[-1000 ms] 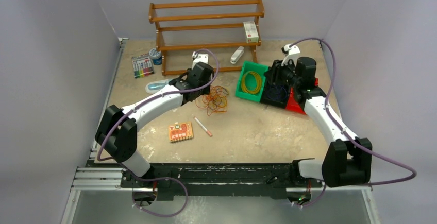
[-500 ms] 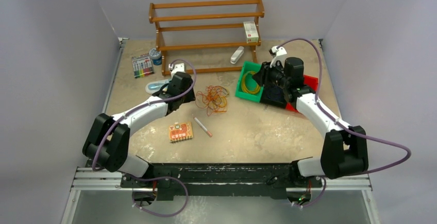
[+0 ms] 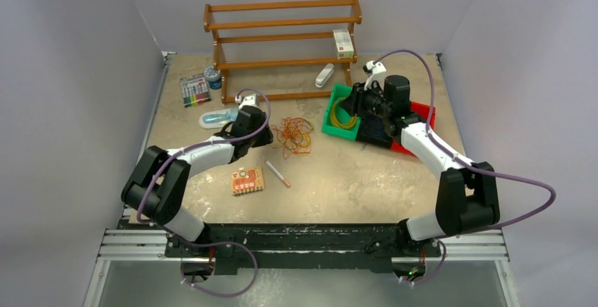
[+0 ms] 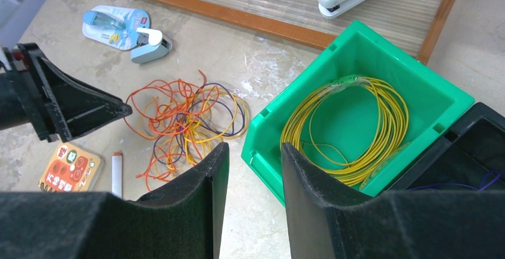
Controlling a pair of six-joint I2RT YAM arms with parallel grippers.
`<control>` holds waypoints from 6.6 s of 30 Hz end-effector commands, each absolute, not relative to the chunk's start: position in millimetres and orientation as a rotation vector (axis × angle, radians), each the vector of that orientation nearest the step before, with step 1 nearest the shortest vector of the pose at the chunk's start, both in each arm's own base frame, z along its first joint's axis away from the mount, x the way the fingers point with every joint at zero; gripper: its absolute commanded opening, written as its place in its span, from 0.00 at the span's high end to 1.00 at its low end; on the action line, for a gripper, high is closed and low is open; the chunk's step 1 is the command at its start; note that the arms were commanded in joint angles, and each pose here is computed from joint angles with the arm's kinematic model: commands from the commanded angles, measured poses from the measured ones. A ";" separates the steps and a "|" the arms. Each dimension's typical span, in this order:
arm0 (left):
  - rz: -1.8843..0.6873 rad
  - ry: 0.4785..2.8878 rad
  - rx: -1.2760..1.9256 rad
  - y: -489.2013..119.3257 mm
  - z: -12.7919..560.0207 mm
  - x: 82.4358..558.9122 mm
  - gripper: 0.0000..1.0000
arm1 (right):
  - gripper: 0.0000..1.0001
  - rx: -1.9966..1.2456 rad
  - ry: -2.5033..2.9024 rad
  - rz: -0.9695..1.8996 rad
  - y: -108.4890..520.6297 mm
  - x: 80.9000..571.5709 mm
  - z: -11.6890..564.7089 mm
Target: Untangle the cables
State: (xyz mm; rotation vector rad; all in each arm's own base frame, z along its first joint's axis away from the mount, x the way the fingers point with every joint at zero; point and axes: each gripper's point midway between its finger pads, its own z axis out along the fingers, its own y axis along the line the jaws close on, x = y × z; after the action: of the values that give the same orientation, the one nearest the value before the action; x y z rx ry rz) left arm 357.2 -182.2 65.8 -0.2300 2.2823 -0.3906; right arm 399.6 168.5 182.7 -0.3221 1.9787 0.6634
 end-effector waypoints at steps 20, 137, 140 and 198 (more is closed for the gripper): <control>-0.332 2.129 -0.157 -179.3 152.0 384.1 1.00 | 0.54 -0.282 1.653 0.740 180.3 402.5 250.0; -0.359 1.409 0.040 -197.9 546.4 384.7 1.00 | 0.31 -0.614 1.554 1.168 356.3 335.5 169.5; -0.347 1.436 0.044 -196.2 529.3 383.9 1.00 | 0.28 -0.608 1.510 1.084 340.5 330.9 191.0; -0.724 1.510 0.644 -278.5 416.1 317.2 1.00 | 0.21 -0.664 1.009 0.681 307.3 344.2 360.4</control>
State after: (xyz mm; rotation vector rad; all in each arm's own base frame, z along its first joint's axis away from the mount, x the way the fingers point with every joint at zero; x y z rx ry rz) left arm 323.8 -282.3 387.6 0.6420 1.6168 -0.7189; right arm 337.2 307.5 334.0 -0.7106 1.0393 0.6855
